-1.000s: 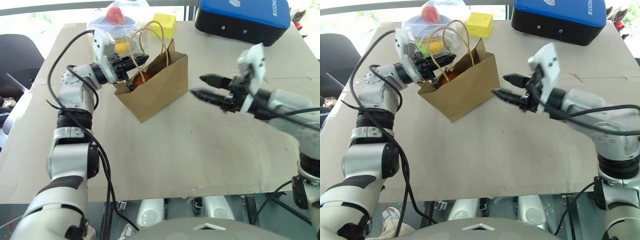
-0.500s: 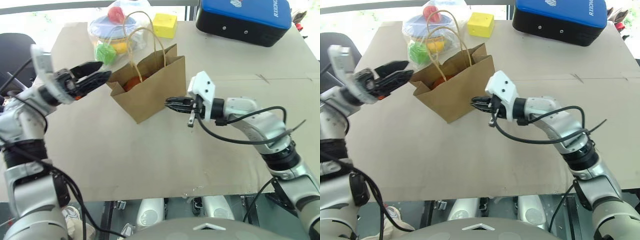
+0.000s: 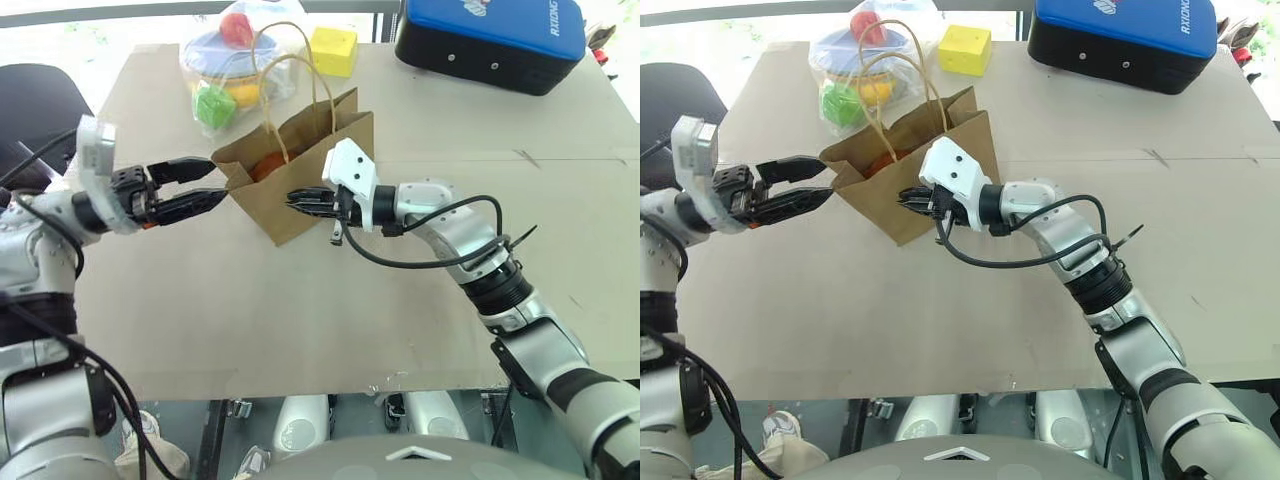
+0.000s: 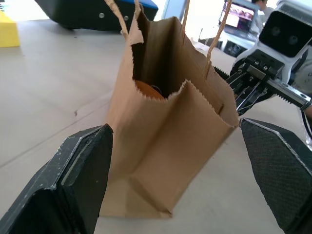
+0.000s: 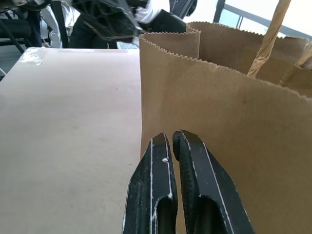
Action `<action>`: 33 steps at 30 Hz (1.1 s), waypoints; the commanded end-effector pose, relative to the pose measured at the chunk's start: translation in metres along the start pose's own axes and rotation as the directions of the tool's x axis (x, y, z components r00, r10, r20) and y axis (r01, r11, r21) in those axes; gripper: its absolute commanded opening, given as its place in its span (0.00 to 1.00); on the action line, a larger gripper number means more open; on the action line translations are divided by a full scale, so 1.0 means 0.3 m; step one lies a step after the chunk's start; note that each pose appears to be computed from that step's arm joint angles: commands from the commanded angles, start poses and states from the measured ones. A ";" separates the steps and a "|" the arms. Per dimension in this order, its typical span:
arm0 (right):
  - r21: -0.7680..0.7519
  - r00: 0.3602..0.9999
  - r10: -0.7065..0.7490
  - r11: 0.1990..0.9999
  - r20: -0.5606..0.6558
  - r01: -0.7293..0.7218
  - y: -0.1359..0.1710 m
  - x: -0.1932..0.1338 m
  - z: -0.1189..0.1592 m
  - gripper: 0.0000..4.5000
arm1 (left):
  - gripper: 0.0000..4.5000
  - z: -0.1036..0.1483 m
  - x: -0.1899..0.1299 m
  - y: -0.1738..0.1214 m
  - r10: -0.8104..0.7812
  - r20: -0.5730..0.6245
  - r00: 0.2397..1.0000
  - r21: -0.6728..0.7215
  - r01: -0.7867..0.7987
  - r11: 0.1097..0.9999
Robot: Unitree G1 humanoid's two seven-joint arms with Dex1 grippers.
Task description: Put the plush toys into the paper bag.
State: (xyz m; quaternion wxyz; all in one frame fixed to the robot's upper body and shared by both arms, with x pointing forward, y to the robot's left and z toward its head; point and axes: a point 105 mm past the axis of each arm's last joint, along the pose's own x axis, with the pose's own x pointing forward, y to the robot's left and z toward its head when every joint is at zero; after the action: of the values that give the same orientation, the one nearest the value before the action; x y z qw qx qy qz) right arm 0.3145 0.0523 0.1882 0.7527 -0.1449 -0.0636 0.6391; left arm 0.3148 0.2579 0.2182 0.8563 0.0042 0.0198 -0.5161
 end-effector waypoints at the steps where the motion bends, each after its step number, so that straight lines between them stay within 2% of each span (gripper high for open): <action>1: -0.056 0.999 0.023 0.998 0.035 -0.021 0.003 -0.001 0.046 0.02 | 1.00 0.024 0.006 0.017 -0.026 -0.018 1.000 0.051 0.027 0.998; 6: -0.061 1.000 -0.004 0.998 0.025 0.005 -0.009 0.037 0.036 0.02 | 1.00 0.011 0.059 -0.022 -0.178 -0.049 0.983 0.000 0.178 0.984; 9: -0.061 0.998 -0.060 0.996 0.016 0.061 -0.043 0.064 0.022 0.02 | 1.00 0.006 0.056 -0.041 -0.199 -0.059 0.978 -0.003 0.199 0.980; 14: -0.063 0.996 -0.090 0.994 0.022 0.092 -0.057 0.084 0.007 0.02 | 1.00 -0.032 0.031 -0.060 -0.142 -0.084 0.986 0.045 0.146 0.988; 20: -0.042 0.994 -0.099 0.994 0.047 0.101 -0.056 0.088 0.014 0.02 | 1.00 -0.050 0.013 -0.092 -0.042 -0.048 0.998 0.098 0.047 0.994; 26: -0.043 0.994 -0.097 0.994 0.051 0.099 -0.059 0.094 0.018 0.02 | 1.00 -0.038 -0.011 -0.112 0.019 -0.022 1.000 0.155 -0.015 0.988; 29: -0.042 0.994 -0.089 0.995 0.057 0.091 -0.056 0.098 0.022 0.02 | 1.00 -0.024 -0.017 -0.126 0.001 -0.005 1.000 0.165 0.000 0.986; 33: -0.047 0.996 -0.068 0.996 0.062 0.071 -0.046 0.101 0.026 0.02 | 1.00 -0.053 -0.001 -0.106 0.054 -0.049 0.997 0.208 -0.043 0.977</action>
State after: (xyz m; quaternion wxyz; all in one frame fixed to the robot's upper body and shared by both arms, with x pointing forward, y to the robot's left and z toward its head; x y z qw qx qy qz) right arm 0.3349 0.0771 0.1800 0.7766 -0.1435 -0.0737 0.6090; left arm 0.2852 0.2460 0.1983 0.8607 0.0771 0.0021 -0.5033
